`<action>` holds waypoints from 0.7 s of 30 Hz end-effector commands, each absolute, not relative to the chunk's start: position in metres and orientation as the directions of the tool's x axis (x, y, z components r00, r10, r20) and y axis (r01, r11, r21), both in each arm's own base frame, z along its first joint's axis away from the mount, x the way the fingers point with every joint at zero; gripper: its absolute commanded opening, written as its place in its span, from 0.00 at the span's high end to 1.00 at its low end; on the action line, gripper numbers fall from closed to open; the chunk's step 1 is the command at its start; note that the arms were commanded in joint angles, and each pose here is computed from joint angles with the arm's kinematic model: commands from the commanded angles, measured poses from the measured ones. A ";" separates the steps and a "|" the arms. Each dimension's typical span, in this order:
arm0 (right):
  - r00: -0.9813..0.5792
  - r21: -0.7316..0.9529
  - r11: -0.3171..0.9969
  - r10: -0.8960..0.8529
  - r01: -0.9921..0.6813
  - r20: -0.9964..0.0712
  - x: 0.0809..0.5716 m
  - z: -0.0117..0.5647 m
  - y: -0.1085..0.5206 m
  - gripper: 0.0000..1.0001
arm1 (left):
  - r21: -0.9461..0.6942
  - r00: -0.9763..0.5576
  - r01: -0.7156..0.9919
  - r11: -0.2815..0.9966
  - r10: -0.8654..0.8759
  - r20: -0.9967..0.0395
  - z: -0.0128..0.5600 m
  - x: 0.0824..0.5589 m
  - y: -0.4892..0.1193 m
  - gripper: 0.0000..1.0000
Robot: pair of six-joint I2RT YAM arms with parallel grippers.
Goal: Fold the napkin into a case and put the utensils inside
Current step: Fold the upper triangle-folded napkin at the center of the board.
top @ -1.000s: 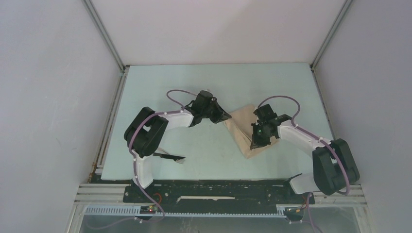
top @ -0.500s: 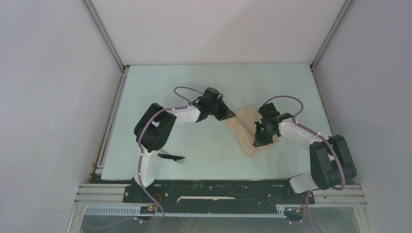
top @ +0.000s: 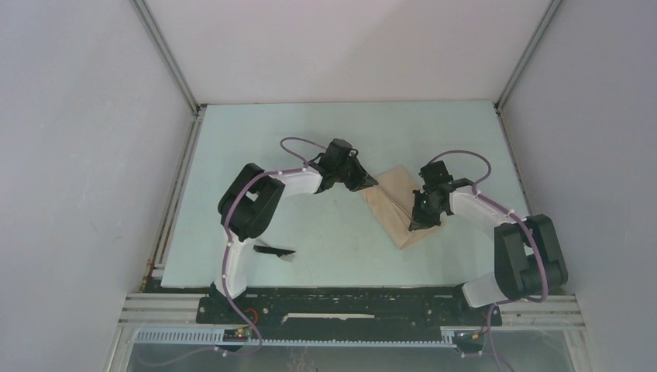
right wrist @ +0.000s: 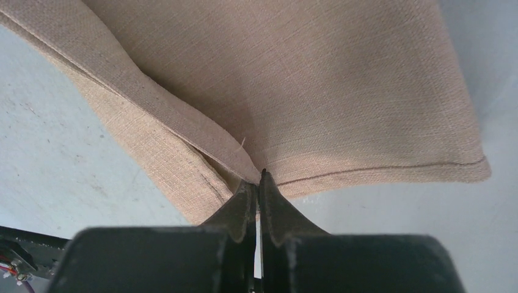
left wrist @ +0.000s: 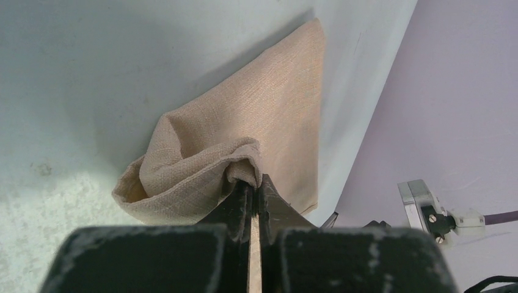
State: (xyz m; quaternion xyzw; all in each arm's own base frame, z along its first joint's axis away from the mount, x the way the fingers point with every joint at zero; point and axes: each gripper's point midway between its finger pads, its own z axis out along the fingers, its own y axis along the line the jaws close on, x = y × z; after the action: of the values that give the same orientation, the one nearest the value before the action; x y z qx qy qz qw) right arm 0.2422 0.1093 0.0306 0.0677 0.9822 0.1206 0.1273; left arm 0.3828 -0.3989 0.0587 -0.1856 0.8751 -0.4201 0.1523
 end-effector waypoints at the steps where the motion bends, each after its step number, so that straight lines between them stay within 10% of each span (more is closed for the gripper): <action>1: -0.955 0.222 0.970 0.155 0.099 -0.252 0.252 0.032 0.099 1.00 | -0.813 -0.860 -0.184 0.553 -0.491 -0.140 0.070 0.404 -0.402 1.00; 6: -0.958 0.211 0.971 0.163 0.114 -0.234 0.255 0.026 0.095 1.00 | -0.814 -0.858 -0.195 0.546 -0.498 -0.128 0.065 0.406 -0.404 1.00; 16: -0.895 0.208 0.956 0.270 0.206 -0.354 0.254 0.077 0.080 0.46 | -0.804 -0.857 -0.221 0.551 -0.504 -0.110 0.049 0.407 -0.403 1.00; 21: -0.894 0.425 0.882 0.345 0.205 -0.287 0.246 0.085 0.097 0.44 | -0.808 -0.856 -0.218 0.548 -0.505 -0.111 0.050 0.406 -0.402 1.00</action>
State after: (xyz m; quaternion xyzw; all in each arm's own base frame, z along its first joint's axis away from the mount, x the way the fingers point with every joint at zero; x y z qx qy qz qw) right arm 0.2502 0.0873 0.0773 0.1172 0.9660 0.1269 0.1923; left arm 0.3893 -0.3994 0.0336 -0.2043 0.8775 -0.4103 0.1409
